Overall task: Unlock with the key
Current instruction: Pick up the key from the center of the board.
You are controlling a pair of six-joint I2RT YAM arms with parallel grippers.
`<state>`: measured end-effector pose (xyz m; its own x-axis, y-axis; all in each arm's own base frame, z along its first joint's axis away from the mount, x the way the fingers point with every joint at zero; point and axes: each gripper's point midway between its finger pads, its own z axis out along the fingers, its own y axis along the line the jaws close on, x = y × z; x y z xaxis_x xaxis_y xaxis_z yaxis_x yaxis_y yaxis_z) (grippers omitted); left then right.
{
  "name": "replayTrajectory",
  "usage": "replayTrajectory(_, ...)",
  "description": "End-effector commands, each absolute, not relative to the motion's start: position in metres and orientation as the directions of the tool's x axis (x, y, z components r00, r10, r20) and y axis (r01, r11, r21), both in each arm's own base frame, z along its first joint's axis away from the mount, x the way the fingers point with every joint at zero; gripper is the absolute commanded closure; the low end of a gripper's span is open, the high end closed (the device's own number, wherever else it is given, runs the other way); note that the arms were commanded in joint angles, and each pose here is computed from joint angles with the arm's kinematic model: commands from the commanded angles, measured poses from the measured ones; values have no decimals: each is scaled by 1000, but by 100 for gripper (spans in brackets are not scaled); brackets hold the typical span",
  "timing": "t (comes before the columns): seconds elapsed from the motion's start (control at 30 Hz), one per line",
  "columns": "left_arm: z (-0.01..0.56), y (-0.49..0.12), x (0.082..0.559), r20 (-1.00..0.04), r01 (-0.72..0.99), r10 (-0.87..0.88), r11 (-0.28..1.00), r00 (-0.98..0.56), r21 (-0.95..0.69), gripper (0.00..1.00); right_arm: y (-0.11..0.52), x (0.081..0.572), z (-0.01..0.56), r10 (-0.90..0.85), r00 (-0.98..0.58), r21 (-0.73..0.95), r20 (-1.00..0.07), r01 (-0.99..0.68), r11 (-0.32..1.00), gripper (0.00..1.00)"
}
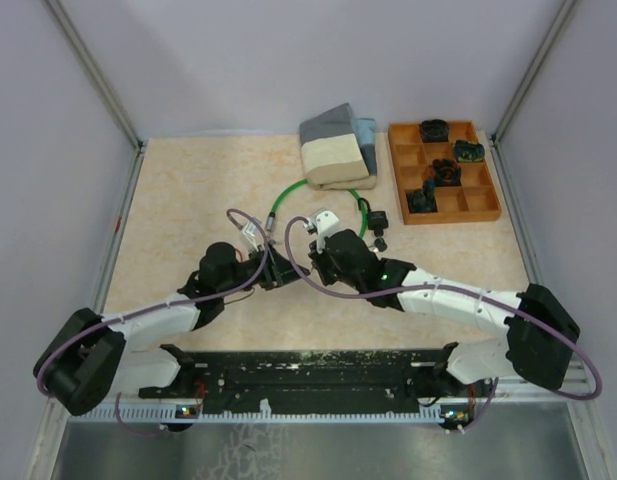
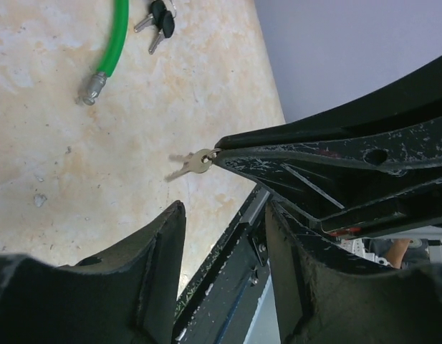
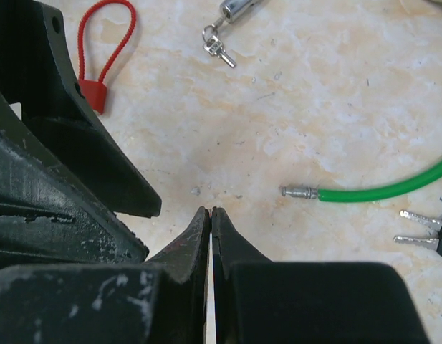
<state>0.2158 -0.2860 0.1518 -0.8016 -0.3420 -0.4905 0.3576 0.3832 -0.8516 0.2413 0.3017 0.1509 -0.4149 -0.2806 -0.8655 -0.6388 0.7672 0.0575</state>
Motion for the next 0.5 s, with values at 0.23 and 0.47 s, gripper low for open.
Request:
replayTrajectory(0.23,152,-289,231,-505,348,-385,408,-773,-844,48,304,248,179,-153,-378,122,-913,-611,782,100)
replayTrajectory(0.47,140,-287,228,-514,354,-369,422,-774,-835,48,302,247,203,-100,-325,134,-940,-622,771,100)
